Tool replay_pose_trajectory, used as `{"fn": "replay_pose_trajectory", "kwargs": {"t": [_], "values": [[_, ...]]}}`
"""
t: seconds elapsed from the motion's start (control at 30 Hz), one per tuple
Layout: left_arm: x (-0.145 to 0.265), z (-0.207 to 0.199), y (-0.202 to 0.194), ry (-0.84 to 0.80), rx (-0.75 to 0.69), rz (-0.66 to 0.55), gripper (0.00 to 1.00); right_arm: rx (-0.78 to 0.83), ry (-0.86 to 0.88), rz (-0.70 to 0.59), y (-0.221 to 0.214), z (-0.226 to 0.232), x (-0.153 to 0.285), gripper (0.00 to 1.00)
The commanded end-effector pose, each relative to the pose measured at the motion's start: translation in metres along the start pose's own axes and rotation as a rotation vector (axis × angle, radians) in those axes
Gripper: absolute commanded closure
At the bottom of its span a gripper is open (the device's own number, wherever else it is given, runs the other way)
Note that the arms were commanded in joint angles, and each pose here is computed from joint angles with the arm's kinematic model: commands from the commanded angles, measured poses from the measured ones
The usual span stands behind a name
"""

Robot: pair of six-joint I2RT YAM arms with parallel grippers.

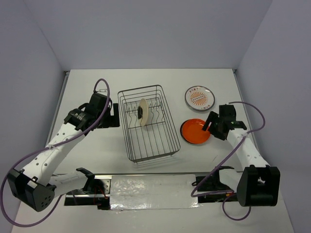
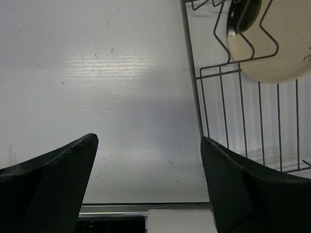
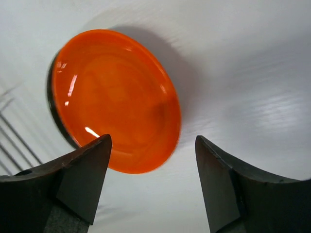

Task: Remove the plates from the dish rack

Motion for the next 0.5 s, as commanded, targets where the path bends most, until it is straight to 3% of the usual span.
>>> {"fn": "replay_pose_trajectory", "kwargs": {"t": [0.0,0.03,0.1,0.17,0.23,0.3,0.37,0.47], "values": [[0.005,0.002,0.004,-0.017,0.000,-0.046,0.00,0.073,-0.222,-0.027,0.012,0.006,0.020,0.20],[0.005,0.002,0.003,-0.017,0.003,-0.047,0.01,0.118,-0.342,-0.093,0.018,0.005,0.026,0.18],[0.003,0.001,0.003,-0.016,0.007,-0.038,0.01,0.201,-0.338,-0.129,0.022,0.033,0.043,0.13],[0.003,0.000,0.004,-0.018,0.012,-0.038,0.00,0.228,-0.195,-0.153,0.026,0.065,0.061,0.13],[0.003,-0.001,0.007,-0.018,0.021,-0.038,0.00,0.253,0.045,-0.182,0.031,0.103,0.084,0.00],[0.006,0.000,0.009,-0.009,0.035,-0.048,0.00,0.351,0.236,-0.182,0.022,0.146,0.095,0.00],[0.007,0.001,0.010,0.004,0.043,-0.051,0.00,0.422,0.289,-0.209,0.017,0.188,0.111,0.01],[0.008,0.002,0.010,0.020,0.051,-0.047,0.01,0.588,0.189,-0.167,-0.002,0.238,0.098,0.03]]}}
Point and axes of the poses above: each gripper's point midway between its finger pads, its own x axis back along the fingers, its own z axis along the line the jaws close on, y = z × x, the point moved 9 cm from there along x, back along the fingers, and after that the axes turned 8 degrees about -x, right-handed, at the moved point
